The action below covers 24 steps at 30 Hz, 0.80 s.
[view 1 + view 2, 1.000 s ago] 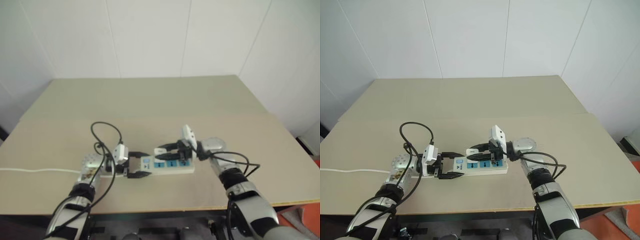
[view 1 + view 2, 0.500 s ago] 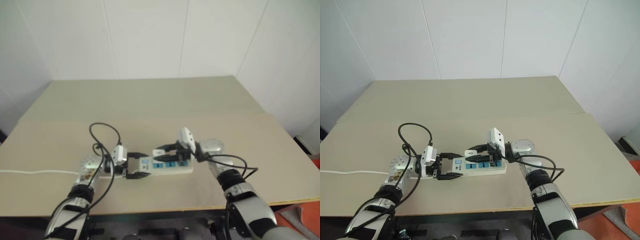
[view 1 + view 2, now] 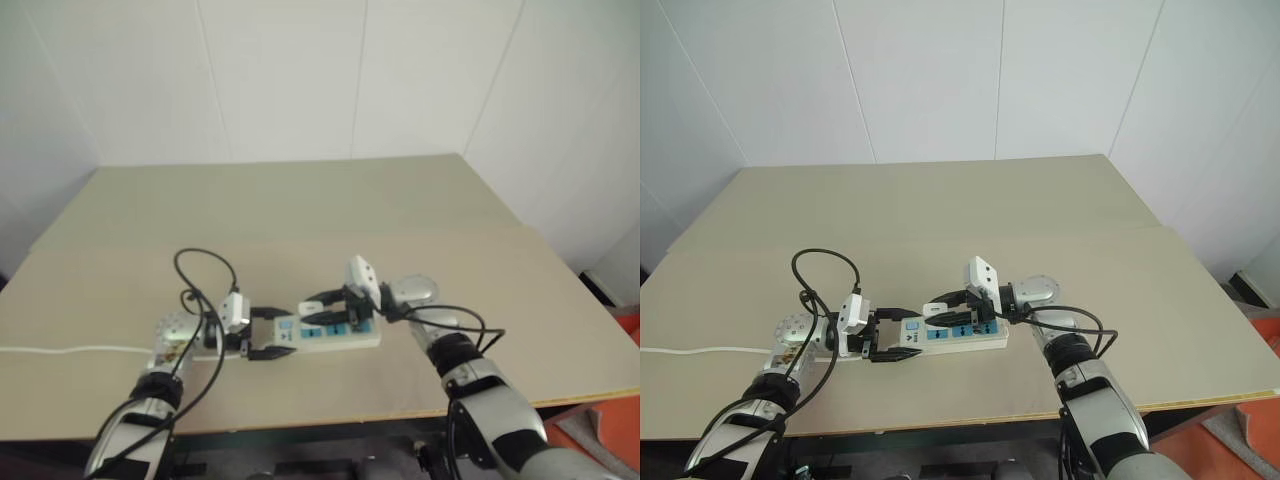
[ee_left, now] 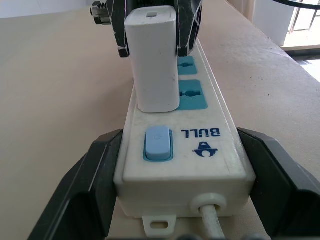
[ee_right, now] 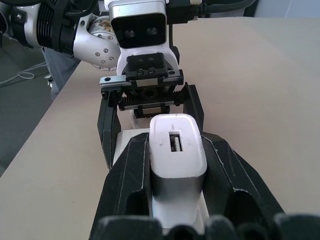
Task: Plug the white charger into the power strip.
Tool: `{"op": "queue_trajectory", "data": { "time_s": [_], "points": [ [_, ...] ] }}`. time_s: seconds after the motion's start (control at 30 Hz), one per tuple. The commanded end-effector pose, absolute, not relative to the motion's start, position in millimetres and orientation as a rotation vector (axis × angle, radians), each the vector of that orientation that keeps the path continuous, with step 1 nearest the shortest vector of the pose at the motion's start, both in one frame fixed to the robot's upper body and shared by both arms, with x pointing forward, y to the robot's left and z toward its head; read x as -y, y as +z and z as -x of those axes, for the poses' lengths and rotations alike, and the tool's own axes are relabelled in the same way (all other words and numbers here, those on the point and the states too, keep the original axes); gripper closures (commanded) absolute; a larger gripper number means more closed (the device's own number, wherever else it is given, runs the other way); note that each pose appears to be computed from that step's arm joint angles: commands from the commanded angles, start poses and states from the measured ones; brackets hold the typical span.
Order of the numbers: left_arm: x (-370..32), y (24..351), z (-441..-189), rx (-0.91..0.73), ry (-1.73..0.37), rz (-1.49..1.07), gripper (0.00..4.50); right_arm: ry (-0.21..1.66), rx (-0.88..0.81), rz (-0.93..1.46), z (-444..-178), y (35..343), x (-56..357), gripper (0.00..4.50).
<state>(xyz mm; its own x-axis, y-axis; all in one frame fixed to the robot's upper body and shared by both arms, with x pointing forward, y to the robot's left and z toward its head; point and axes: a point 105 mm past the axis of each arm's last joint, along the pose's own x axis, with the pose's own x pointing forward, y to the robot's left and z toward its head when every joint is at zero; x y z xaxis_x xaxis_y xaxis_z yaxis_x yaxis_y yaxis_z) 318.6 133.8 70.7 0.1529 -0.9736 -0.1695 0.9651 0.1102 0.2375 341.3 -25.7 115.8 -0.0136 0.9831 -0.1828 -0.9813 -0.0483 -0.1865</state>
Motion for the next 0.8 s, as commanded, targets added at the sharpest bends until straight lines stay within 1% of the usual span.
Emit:
{"op": "queue_trajectory", "data": {
  "time_s": [0.03, 0.27, 0.5, 0.57, 0.67, 0.8],
  "points": [
    [-130, 58, -309, -0.028, -1.487, -0.372, 1.25, 1.610, -0.272, 0.321, -328, 58, 30, 3.37],
    [-130, 58, -309, -0.028, -1.492, -0.375, 1.25, 1.600, -0.329, 0.311, -325, 47, 34, 3.37],
    [-129, 59, -310, -0.027, -1.493, -0.381, 1.25, 1.612, -0.296, 0.325, -322, 45, 35, 3.37],
    [-130, 58, -310, -0.029, -1.491, -0.384, 1.25, 1.629, -0.242, 0.346, -320, 49, 35, 2.63],
    [-130, 59, -310, -0.022, -1.486, -0.388, 1.25, 1.644, -0.190, 0.373, -319, 53, 35, 1.71],
    [-131, 58, -310, -0.031, -1.482, -0.385, 1.25, 1.643, -0.172, 0.387, -320, 54, 36, 0.28]
  ]
}}
